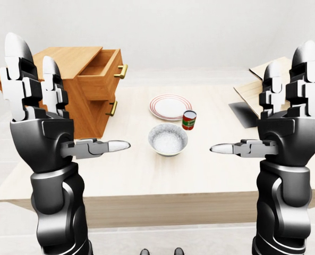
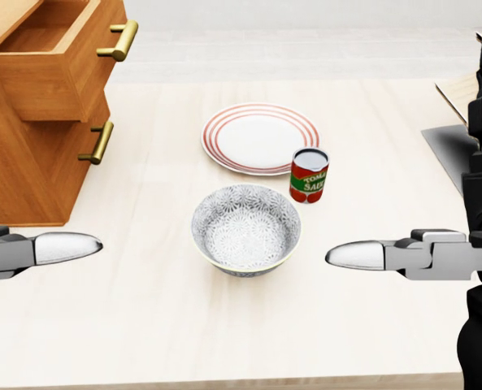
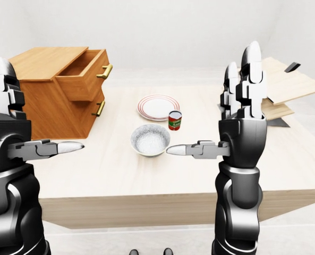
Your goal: Close the top drawer of the cabinet.
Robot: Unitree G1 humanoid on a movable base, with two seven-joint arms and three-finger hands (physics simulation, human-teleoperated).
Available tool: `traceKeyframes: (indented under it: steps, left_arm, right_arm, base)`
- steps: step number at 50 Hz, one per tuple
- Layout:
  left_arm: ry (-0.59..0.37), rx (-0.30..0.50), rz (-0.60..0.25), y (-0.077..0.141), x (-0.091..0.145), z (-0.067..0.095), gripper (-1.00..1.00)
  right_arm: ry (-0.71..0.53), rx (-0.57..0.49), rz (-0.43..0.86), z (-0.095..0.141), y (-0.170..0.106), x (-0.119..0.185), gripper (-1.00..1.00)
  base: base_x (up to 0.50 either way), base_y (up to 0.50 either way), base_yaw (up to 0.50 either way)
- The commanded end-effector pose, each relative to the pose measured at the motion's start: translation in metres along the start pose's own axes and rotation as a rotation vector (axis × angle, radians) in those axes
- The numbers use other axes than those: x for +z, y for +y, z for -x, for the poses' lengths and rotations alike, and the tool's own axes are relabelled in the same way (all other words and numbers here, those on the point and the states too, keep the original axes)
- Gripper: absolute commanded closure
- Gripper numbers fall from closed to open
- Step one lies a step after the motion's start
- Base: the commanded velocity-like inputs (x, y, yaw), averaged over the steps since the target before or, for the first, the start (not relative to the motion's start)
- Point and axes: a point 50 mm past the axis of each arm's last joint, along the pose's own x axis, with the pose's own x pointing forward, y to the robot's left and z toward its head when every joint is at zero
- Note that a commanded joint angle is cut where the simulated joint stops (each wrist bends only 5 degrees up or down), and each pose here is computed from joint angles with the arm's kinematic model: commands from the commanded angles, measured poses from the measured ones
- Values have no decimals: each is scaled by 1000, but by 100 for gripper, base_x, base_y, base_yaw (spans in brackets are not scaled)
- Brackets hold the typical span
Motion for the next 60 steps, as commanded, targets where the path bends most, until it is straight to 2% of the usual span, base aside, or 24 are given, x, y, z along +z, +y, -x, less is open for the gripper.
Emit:
traceKeyframes:
  steps: [1, 20, 22, 23, 31, 46, 60]
  left_arm:
    - [20, 3, -6, 2, -3, 2, -100]
    - [24, 8, 14, 1, -3, 4, -100]
    - [22, -1, 3, -1, -2, 4, -100]
    - [32, -24, -40, -3, -4, 5, -100]
    - [9, -33, -40, -5, 0, 3, -100]
    - [24, -29, -40, -4, -3, 4, -100]
    - [35, -29, -38, -4, -5, 6, -100]
  right_arm:
    - [5, 2, -9, 1, 0, 0, -100]
    - [31, -8, -12, 3, -1, -6, -100]
    - [22, -5, -14, 3, 0, -4, -100]
    - [25, -3, -17, 3, 0, -4, -100]
    - [41, -2, -25, 4, 1, -8, -100]
    - [67, 7, -18, 6, 2, -13, -100]
    - [96, 14, -13, 9, 3, -18, -100]
  base:
    - [9, 50, 0]
    - [13, 50, 0]
    - [16, 50, 0]
    - [23, 50, 0]
    - [25, 46, 0]
    - [21, 18, 0]
    - [17, 41, 0]
